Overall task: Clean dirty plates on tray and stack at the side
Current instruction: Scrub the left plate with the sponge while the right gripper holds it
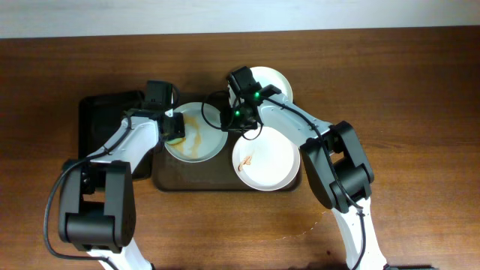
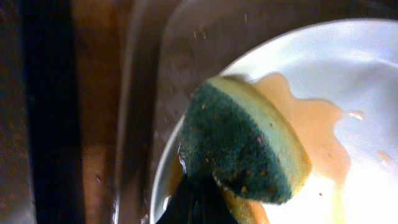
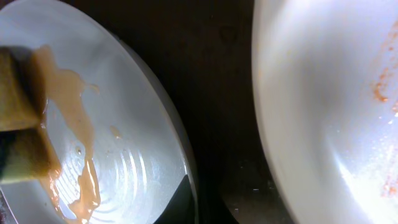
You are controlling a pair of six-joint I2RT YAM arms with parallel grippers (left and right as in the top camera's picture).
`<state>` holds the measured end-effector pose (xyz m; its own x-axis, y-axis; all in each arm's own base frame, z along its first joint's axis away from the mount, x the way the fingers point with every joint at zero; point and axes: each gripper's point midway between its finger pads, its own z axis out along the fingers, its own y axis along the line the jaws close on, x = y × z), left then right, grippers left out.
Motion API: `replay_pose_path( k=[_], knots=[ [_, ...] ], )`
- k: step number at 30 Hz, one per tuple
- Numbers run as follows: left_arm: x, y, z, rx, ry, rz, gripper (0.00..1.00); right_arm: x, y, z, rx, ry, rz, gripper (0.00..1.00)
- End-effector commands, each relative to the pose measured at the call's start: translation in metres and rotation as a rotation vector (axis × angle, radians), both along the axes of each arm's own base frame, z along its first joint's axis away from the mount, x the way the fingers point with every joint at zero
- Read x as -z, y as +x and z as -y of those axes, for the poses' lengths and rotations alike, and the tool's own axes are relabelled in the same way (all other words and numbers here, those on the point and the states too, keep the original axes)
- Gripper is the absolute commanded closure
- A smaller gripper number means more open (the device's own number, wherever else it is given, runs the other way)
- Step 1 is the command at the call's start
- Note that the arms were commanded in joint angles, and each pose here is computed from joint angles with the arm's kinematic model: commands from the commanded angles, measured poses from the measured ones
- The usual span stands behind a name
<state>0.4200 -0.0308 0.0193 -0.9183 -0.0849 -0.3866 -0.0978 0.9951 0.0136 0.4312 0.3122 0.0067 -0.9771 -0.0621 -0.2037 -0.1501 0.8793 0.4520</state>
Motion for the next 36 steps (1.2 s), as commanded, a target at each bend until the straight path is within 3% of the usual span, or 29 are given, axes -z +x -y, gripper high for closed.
replay_pose_path(
  k=[1,3,6,8,10,14,15,18,19,23,29,31,33,36],
  knots=[
    [0.004,-0.017,0.055,0.120,-0.317,-0.077,0.99,0.020,-0.001,0.009,0.021,-0.046,-0.027,0.96],
    [-0.012,-0.009,0.085,0.200,-0.484,-0.030,0.99,0.019,-0.001,0.007,0.017,-0.036,-0.028,0.96],
    [-0.024,0.027,0.076,0.200,-0.412,0.134,0.99,0.019,-0.002,0.006,0.010,-0.028,-0.030,0.96],
    [-0.027,0.044,0.056,0.146,-0.296,0.206,0.99,0.019,-0.002,0.006,0.011,-0.029,-0.030,0.96],
    [-0.013,0.033,0.034,0.080,-0.190,0.141,0.99,0.019,0.001,0.011,0.022,-0.028,-0.031,0.96],
    [0.010,-0.017,0.031,0.066,-0.171,-0.080,0.99,0.018,0.004,0.015,0.030,-0.017,-0.037,0.96],
    [0.010,-0.023,0.041,0.099,-0.209,-0.105,0.99,0.018,0.003,0.014,0.028,-0.013,-0.039,0.96],
    [-0.013,-0.019,0.110,0.308,-0.495,-0.041,0.99,0.017,0.002,0.013,0.024,-0.004,-0.044,0.96],
    [-0.019,-0.008,0.117,0.336,-0.494,0.016,0.99,0.017,0.002,0.012,0.023,-0.001,-0.046,0.96],
    [-0.008,0.012,0.073,0.189,-0.248,0.069,0.99,0.017,0.001,0.012,0.022,0.000,-0.051,0.96],
    [0.012,0.001,-0.007,0.008,0.174,0.000,0.99,0.017,0.000,0.011,0.019,0.006,-0.054,0.96],
    [0.004,0.005,-0.017,-0.023,0.228,0.018,0.99,0.017,-0.001,0.012,0.019,0.002,-0.061,0.96],
    [-0.018,0.017,-0.003,-0.086,0.126,0.056,0.99,0.018,-0.003,0.013,0.020,-0.004,-0.070,0.96],
    [-0.099,0.041,0.039,0.006,-0.102,0.157,0.99,0.018,-0.003,0.014,0.021,-0.007,-0.069,0.96]
  ],
)
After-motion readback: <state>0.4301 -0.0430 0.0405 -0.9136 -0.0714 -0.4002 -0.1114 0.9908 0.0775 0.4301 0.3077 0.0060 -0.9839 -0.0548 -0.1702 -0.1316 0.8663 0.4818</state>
